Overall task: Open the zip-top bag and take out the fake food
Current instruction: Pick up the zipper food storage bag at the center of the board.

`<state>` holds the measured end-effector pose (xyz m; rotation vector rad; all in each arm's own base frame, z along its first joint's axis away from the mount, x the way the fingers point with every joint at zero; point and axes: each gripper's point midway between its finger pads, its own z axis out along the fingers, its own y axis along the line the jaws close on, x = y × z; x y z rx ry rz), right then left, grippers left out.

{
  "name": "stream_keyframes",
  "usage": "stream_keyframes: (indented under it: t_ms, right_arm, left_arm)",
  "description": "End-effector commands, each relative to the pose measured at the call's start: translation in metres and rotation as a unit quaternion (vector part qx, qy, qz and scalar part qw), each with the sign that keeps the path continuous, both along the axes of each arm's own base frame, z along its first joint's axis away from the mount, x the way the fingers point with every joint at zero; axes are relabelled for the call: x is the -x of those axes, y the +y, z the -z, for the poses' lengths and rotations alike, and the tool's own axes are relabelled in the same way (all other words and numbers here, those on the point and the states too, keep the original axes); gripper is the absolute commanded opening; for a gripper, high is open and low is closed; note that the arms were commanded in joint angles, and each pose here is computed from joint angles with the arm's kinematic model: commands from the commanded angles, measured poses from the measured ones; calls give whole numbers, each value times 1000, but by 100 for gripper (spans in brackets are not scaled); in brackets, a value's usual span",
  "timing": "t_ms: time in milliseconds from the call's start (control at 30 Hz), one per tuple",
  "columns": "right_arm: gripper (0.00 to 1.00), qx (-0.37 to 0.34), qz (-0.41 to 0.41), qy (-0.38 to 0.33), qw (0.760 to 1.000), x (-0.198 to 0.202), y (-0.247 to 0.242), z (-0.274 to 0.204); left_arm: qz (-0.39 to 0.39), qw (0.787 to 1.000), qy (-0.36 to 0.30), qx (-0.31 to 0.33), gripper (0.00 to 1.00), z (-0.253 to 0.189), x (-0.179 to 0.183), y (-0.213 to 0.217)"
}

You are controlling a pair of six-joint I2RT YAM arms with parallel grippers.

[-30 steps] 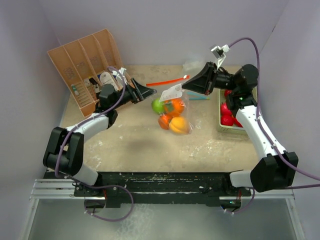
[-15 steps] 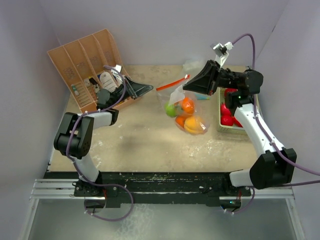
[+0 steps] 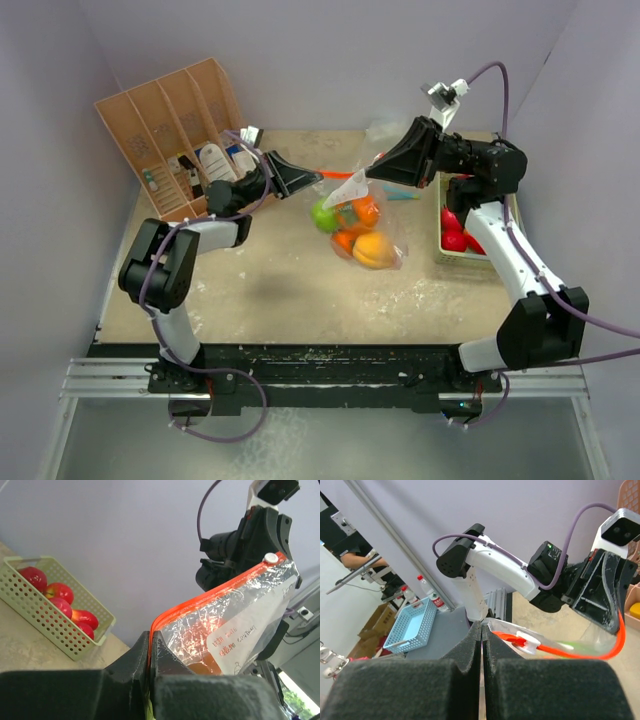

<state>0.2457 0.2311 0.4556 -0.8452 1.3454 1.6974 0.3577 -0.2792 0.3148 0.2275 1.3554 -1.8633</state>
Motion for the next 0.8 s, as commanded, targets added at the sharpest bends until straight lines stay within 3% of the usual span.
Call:
stream_keyframes:
  t_ms: [0,167,200,267,333,400,500,600,767]
  right_arm:
    - [0,-24,3,-45,999,11,-1,-19]
    - [0,-11,33,4,999,-10,0,5]
    - [15,-7,53,22,998,-19,1,10]
    - [34,16,108,40,993,-38,0,22]
    - [63,63,187,40,979,-60,-7,36]
    - [77,115,242,31,963,-74,-17,51]
    - [80,154,271,40,949,-81,-25,73]
    - [80,207,326,39,922,-99,-38,97]
    - [76,272,375,39,885,-112,-53,128]
  left_arm:
    - [19,996,-80,26,0,-30,25,-2]
    - [25,996,-84,11,0,-30,31,4]
    - [22,996,-86,6,0,-31,31,6]
    - [12,996,-92,-5,0,-35,29,14]
    - [3,995,-100,-24,0,-41,28,20]
    - [3,992,-109,-63,0,-45,27,21]
    - [-2,984,-126,-127,0,-51,26,20]
    - [-2,976,-138,-169,0,-57,32,21]
    - [1,970,-143,-195,0,-55,47,26]
